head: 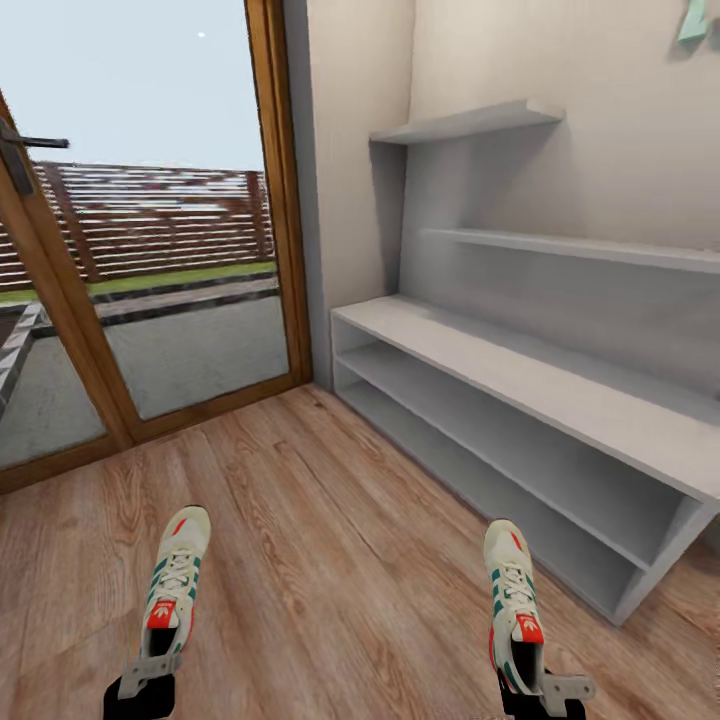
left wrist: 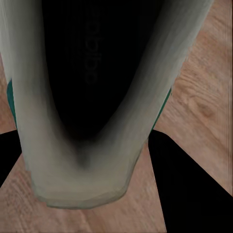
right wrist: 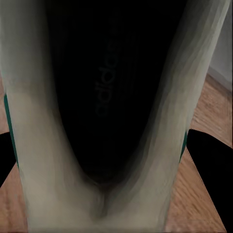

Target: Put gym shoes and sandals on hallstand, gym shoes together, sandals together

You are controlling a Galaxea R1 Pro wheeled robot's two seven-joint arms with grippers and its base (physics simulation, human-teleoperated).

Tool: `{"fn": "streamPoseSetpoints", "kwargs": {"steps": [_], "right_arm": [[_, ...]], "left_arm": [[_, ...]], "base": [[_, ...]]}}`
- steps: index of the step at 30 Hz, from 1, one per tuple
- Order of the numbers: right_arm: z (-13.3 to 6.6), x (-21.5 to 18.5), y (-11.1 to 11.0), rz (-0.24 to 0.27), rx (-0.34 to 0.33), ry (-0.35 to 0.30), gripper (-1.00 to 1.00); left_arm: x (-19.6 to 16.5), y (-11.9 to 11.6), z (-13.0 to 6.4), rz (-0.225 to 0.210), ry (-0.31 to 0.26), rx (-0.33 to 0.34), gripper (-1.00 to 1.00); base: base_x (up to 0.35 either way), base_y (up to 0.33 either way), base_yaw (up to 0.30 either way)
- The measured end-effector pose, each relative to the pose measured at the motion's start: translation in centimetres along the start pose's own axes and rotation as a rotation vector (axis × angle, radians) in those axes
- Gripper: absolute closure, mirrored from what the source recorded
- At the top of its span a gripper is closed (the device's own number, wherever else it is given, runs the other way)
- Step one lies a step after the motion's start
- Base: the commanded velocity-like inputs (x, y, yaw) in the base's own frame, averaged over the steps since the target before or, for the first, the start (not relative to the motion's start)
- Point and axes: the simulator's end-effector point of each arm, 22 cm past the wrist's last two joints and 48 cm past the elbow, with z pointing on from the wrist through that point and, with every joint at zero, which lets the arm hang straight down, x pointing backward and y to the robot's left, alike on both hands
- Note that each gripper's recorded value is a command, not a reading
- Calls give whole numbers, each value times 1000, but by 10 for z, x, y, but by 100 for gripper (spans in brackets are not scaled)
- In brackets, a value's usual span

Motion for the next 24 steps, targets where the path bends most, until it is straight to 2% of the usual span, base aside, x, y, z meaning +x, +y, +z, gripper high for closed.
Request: {"fn": "streamPoseSetpoints", "kwargs": {"steps": [7,24], "right_arm": [[0,-1,0,0,0,-3,100],[0,-6,0,2,1,-12,100]], "left_arm": [[-2,-1,0,-1,-5,2,100],[-6,-2,-1,-1,-13,5,100]], "base": [[66,241,-253],[180,283,-254]]}}
